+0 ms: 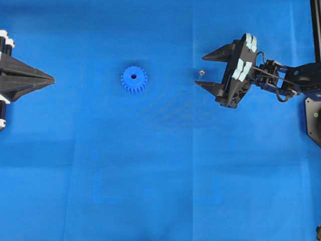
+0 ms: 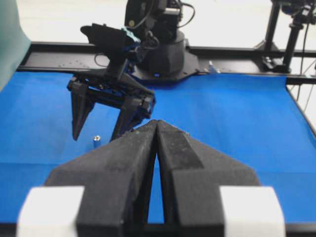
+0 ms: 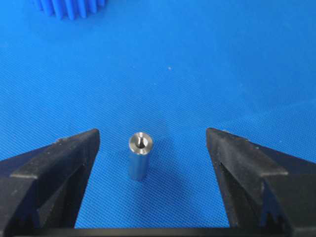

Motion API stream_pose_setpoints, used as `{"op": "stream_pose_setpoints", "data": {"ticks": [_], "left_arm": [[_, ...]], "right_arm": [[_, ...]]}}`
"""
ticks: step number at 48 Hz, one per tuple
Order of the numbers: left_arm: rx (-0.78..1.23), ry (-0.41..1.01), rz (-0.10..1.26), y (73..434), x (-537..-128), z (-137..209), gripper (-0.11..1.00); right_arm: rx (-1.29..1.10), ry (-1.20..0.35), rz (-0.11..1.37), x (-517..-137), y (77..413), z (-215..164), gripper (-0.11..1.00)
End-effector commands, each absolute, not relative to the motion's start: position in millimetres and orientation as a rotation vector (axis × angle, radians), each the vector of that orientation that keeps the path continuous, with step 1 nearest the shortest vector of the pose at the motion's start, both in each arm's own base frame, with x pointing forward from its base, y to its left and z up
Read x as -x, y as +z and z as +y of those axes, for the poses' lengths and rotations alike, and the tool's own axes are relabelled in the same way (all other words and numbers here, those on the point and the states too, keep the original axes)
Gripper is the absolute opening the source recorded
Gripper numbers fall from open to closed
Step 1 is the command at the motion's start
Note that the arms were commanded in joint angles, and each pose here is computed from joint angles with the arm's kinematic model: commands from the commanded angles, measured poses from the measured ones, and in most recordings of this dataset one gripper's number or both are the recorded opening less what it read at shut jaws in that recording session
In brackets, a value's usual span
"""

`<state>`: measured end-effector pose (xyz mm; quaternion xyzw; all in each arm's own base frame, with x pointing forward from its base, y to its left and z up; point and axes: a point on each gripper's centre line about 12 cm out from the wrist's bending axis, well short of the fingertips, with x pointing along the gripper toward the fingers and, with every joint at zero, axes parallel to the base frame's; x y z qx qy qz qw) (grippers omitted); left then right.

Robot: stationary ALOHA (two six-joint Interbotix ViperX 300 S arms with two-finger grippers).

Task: Insert the shaft placed at a random location into the center hole of the small gear at another random location.
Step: 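Close the right gripper around the upright silver shaft, then lift the held shaft off the table with the right gripper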

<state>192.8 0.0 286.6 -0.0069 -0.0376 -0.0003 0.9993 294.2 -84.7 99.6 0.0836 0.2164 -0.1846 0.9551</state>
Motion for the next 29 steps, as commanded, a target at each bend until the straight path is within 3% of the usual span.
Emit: {"op": "stream_pose_setpoints", "data": {"ticks": [1, 9, 23, 29], "left_arm": [[0.011, -0.001, -0.086, 290.4, -193.7, -0.1, 0.0], [0.012, -0.001, -0.084, 289.7, -193.6, -0.1, 0.0], [0.012, -0.001, -0.084, 289.7, -193.6, -0.1, 0.0], [0.012, -0.001, -0.084, 289.7, -193.6, -0.1, 0.0]], "right_arm": [[-0.166, -0.377, 0.412, -297.2, 105.0, -86.2, 0.75], [-0.155, -0.364, 0.392, -299.0, 107.4, -83.6, 0.64], [-0.149, -0.357, 0.393, -297.9, 106.9, -81.4, 0.08], [-0.148, -0.353, 0.397, -298.1, 106.6, -80.3, 0.03]]}}
